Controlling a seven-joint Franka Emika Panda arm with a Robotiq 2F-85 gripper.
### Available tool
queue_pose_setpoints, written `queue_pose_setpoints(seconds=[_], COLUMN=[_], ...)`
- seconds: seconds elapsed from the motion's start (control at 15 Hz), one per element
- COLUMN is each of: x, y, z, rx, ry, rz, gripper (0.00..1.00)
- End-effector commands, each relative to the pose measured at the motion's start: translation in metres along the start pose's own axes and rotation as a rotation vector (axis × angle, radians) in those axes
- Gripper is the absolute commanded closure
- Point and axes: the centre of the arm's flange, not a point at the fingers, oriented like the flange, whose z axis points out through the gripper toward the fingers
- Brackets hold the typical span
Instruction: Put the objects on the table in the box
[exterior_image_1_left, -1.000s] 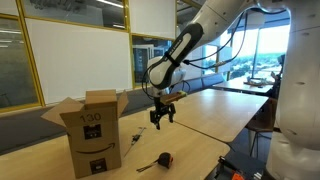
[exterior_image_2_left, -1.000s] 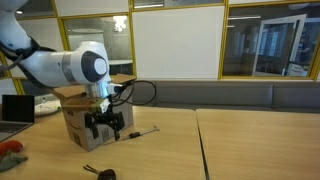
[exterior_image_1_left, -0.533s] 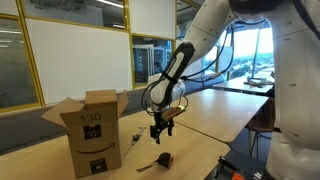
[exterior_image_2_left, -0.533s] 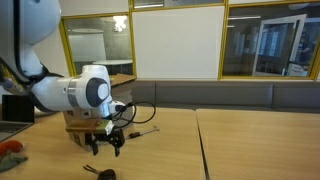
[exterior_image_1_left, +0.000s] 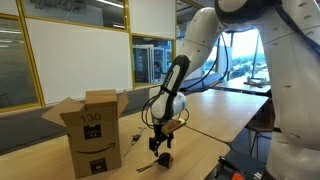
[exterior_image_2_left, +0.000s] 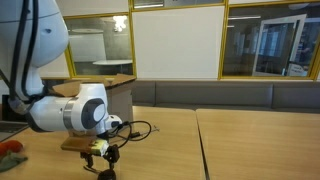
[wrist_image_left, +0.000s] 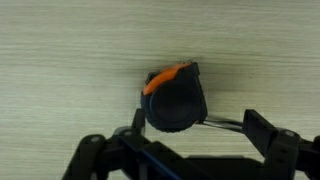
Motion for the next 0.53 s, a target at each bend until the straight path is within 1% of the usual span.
queue_pose_setpoints(seconds=[0.0, 0.13, 0.47], x=[-0.009, -0.011, -0.009], y=[-0.006, -0.004, 0.007], z=[0.016, 0.024, 0.031], rx=[0.017, 0.000, -0.004], ry=[0.013, 0.007, -0.006], rz=[-0.007, -0.001, 0.015], gripper=[0.00, 0.00, 0.00])
